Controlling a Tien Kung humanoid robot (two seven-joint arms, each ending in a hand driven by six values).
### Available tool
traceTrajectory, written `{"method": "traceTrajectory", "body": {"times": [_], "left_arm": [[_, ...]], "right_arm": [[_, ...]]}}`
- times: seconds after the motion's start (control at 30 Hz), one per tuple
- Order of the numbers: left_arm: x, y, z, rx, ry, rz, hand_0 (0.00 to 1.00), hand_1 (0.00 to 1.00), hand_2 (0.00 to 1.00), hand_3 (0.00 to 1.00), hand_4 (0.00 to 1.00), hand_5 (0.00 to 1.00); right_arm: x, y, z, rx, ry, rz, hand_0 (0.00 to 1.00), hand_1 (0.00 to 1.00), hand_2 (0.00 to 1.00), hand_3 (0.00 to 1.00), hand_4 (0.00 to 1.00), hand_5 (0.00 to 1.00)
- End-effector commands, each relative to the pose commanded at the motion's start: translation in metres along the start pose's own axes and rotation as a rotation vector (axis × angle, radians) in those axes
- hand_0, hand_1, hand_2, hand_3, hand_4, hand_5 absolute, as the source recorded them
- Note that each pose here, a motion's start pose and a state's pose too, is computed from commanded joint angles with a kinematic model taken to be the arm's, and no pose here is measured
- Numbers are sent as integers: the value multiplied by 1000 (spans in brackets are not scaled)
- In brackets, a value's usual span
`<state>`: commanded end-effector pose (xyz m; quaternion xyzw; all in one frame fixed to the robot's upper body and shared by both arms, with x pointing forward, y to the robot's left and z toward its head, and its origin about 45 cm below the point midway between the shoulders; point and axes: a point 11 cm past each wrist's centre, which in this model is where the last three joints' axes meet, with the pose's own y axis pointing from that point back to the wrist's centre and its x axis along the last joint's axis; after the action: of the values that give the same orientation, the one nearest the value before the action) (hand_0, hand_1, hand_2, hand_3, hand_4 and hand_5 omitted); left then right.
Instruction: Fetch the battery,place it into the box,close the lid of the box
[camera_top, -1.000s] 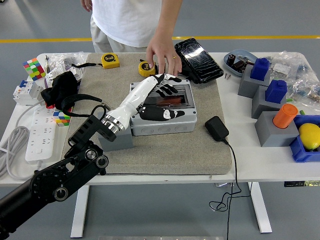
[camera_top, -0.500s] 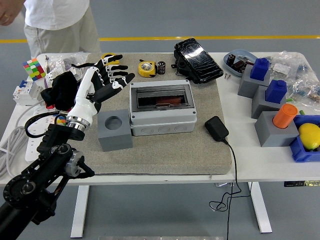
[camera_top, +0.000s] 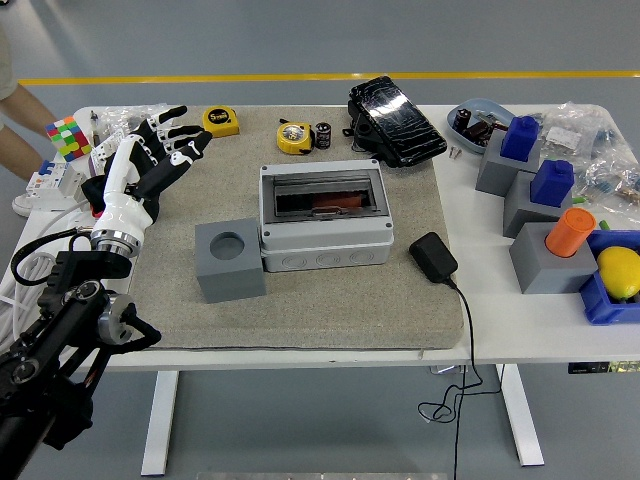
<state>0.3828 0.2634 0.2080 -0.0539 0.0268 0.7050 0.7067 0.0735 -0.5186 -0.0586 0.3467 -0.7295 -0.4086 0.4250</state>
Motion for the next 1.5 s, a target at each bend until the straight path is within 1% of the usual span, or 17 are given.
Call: {"method": "traceTrajectory", "body": {"times": [0.17, 0.27, 0.33, 0.37, 0.47, 0.77, 1.0, 1.13, 1.27, 1.4, 1.5], "left_arm": [[13, 2, -3, 13, 11, 31, 478, 591, 563, 701, 998, 259], [19, 3, -2, 10, 8, 42, 478, 591, 563, 701, 998, 259], [20, 3, -1, 7, 2, 42, 478, 591, 563, 701, 998, 259], [21, 3, 0, 7, 0, 42, 476, 589, 558, 677, 998, 242], [22, 2, 0, 8, -4, 38, 476, 589, 558, 677, 998, 242], [29, 6, -4, 38, -29, 26, 475, 589, 554, 675, 998, 241], [34, 14, -16, 83, -50, 16, 475, 587, 555, 674, 998, 241], [37, 18, -20, 99, -54, 23, 475, 587, 555, 674, 998, 241], [42, 24, -27, 120, -62, 31, 474, 584, 554, 674, 998, 244], [50, 33, -34, 148, -72, 45, 475, 583, 553, 674, 998, 243], [54, 37, -38, 164, -79, 50, 475, 583, 553, 674, 998, 243]], "right_arm": [[-1, 0, 1, -1, 0, -3, 565, 595, 570, 543, 916, 481], [-2, 0, -1, 3, 0, -4, 565, 595, 570, 543, 916, 481], [-2, 0, -2, 5, -1, -5, 565, 595, 570, 543, 916, 481], [-3, 0, -2, 5, -2, -6, 568, 595, 570, 543, 916, 481], [-5, 0, -1, 6, -3, -9, 568, 595, 570, 543, 916, 481], [-10, -1, 4, -4, -6, -16, 568, 595, 570, 543, 916, 481], [-13, -1, 17, -25, -21, -18, 563, 595, 569, 543, 916, 481], [-13, -1, 23, -36, -28, -16, 563, 595, 569, 543, 916, 481], [-14, -1, 34, -54, -40, -14, 566, 595, 570, 543, 918, 481], [-15, -1, 43, -71, -49, -10, 567, 595, 571, 543, 918, 483], [-16, -1, 47, -79, -49, -10, 567, 595, 571, 543, 918, 483]]}}
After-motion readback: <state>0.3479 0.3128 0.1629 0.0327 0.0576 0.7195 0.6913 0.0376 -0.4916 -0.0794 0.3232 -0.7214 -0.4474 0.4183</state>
